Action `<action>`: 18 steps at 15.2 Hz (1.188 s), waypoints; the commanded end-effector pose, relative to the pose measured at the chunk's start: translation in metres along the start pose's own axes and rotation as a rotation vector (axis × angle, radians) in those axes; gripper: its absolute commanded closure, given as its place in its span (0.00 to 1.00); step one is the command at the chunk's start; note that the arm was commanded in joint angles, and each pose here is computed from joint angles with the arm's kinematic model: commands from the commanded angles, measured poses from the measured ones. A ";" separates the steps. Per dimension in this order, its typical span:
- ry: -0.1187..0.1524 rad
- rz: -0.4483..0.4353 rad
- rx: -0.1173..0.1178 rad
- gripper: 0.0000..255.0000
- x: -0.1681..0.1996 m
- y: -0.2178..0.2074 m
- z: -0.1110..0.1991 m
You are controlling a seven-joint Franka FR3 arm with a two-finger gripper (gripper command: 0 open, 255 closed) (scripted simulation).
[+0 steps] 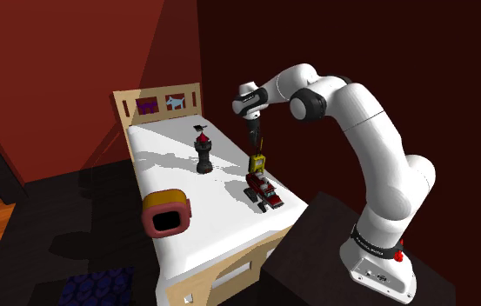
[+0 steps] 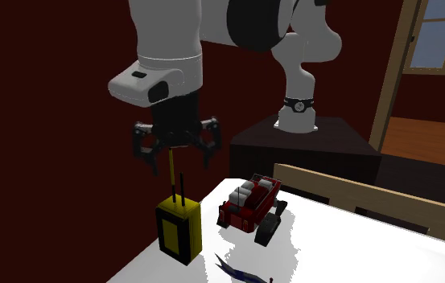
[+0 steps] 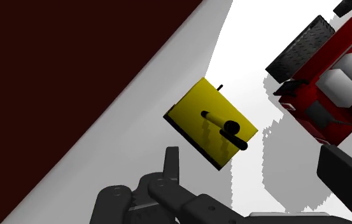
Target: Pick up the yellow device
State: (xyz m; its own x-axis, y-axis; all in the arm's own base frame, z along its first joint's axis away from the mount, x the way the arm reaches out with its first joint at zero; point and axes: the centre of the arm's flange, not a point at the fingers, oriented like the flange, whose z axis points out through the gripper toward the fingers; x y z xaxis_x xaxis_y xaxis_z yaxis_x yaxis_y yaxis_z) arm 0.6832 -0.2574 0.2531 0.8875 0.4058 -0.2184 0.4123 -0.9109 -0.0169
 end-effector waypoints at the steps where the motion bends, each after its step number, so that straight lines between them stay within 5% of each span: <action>1: 0.000 0.000 0.000 0.00 0.002 0.000 0.011; 3: 0.000 0.000 0.000 0.00 0.003 0.000 0.013; 4: 0.000 0.000 0.000 1.00 0.003 0.000 0.014; 13: 0.000 0.000 0.000 1.00 0.003 0.000 0.013; 18: 0.000 0.000 0.000 1.00 -0.003 0.000 -0.012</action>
State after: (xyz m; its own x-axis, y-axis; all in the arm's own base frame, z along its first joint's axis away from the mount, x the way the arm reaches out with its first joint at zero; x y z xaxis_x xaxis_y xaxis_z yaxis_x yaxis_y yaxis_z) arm 0.6819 -0.2577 0.2605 0.8873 0.4061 -0.2187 0.4126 -0.9108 -0.0171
